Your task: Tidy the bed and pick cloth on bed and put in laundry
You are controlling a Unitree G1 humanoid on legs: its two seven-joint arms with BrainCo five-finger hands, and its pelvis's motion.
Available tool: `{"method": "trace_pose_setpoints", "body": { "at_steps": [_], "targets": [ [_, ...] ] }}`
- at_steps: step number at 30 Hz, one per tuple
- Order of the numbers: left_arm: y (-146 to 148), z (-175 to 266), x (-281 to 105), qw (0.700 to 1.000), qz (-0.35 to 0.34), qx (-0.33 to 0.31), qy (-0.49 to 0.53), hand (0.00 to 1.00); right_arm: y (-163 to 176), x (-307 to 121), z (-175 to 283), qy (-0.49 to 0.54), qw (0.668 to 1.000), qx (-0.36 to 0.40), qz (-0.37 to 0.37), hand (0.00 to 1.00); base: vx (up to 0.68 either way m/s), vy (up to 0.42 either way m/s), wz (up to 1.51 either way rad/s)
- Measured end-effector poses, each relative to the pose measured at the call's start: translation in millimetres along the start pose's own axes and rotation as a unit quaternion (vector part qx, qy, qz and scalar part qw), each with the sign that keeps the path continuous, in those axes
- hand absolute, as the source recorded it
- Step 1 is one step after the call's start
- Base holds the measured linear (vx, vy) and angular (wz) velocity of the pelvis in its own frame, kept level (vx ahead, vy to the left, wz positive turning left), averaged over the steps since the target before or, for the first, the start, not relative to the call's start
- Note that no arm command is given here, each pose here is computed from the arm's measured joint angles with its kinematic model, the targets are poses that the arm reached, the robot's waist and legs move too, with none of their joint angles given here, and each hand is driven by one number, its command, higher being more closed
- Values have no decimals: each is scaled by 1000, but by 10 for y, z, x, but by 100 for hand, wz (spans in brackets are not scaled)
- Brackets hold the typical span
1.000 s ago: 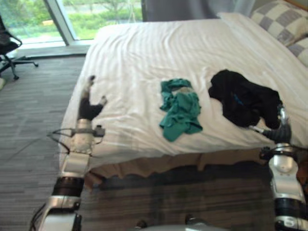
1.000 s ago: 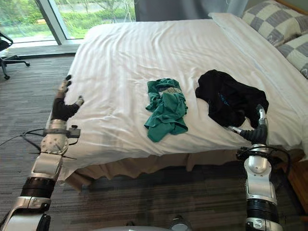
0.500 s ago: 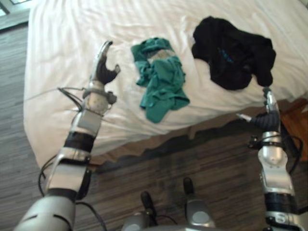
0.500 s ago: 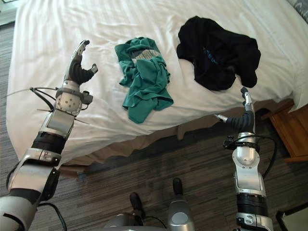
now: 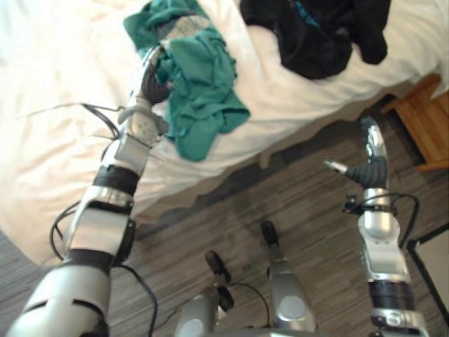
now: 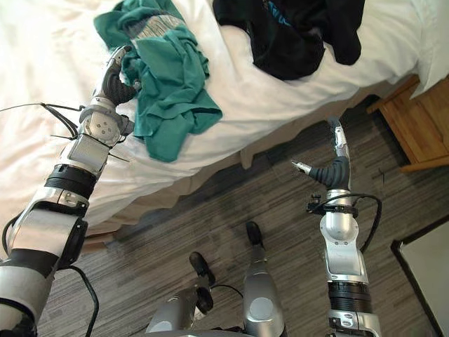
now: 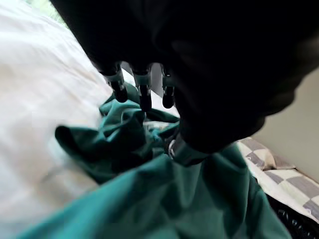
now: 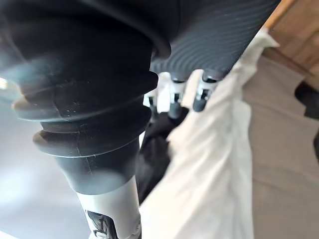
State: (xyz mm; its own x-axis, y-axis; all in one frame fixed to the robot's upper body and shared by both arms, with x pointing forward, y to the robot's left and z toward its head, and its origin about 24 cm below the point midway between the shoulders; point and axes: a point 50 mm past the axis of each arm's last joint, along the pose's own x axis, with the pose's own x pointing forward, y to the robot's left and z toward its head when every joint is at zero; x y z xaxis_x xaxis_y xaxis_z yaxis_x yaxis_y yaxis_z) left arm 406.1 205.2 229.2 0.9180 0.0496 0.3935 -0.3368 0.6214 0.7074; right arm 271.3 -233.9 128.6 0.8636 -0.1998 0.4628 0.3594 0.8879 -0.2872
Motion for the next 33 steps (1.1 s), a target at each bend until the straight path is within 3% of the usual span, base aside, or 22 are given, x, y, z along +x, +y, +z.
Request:
{"method": "trace_pose_setpoints", "body": {
  "at_steps": [12,13,19,23,26,29,33],
  "targets": [
    [99,298,204,999,33,2,-13,0,49,-32,115,-24,999,33,-23,0,10,-33,-11],
    [104,301,207,999,33,3,-14,100,55,-27,122,-25,999,34,-24,0,30,-15,-8],
    [155,303,227,994,29,98,-32,100,63,83,230,-50,996,61,-31,0,20,-12,6],
    [153,373,196,991,32,110,-67,100,-169,246,349,-83,991,60,-83,0,11,-21,38],
    [-1,339,13,992,18,63,-104,100,-511,379,454,-113,982,19,-150,0,9,-18,46],
    [-240,136,-358,993,-19,-29,-112,100,-956,476,375,-90,968,-78,-219,0,9,-23,56],
    [-467,-466,-1096,989,-65,-133,-27,100,-1614,519,220,-13,932,-217,-290,0,-9,-5,72]
  ]
}}
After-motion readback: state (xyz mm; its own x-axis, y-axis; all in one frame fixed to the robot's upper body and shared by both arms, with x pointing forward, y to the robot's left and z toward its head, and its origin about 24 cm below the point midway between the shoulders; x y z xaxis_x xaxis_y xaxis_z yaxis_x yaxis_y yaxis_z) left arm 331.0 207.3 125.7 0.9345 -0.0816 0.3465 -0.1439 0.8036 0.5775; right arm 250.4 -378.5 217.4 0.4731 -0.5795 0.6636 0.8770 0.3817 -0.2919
